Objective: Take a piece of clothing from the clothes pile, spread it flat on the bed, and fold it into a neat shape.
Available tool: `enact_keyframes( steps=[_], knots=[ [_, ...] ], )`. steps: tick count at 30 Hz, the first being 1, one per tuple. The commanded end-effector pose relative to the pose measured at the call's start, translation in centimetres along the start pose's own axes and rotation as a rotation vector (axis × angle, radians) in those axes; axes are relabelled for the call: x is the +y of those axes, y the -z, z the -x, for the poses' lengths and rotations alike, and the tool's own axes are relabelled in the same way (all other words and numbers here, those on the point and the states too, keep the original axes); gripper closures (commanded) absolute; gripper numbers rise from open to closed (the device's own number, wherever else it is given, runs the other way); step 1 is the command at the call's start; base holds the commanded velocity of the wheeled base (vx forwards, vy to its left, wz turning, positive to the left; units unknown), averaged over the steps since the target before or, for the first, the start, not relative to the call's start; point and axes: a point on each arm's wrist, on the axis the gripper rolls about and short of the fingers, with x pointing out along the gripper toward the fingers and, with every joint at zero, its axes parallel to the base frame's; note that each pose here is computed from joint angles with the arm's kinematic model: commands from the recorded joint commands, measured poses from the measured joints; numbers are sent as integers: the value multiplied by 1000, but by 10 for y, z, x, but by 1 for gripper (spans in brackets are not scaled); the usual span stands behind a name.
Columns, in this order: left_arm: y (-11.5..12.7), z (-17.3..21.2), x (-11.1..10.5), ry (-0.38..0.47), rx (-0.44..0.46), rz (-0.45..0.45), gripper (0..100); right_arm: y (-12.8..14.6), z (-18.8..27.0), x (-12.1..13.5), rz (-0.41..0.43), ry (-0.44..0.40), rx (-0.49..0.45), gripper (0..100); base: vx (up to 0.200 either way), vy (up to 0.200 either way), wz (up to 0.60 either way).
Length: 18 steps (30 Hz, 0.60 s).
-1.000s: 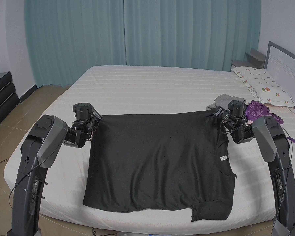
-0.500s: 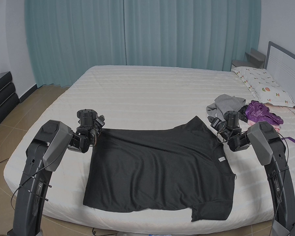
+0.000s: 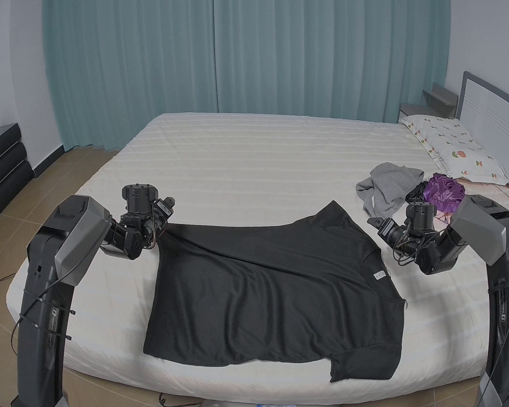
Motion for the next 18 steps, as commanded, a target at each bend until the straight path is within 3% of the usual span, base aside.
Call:
enact_keyframes(
  steps=[1, 9, 18],
  knots=[
    [-20, 40, -17, 17, 115, -10, 0, -11, 50, 18, -19, -63, 7, 0, 0, 0, 0],
    [-28, 49, -23, 23, 143, 24, 0, -1, 61, 18, -18, -45, 43, 0, 0, 0, 0],
    [-43, 68, -28, -25, 194, 33, 0, 2, 71, 16, -20, -31, 61, 0, 0, 0, 0]
  ],
)
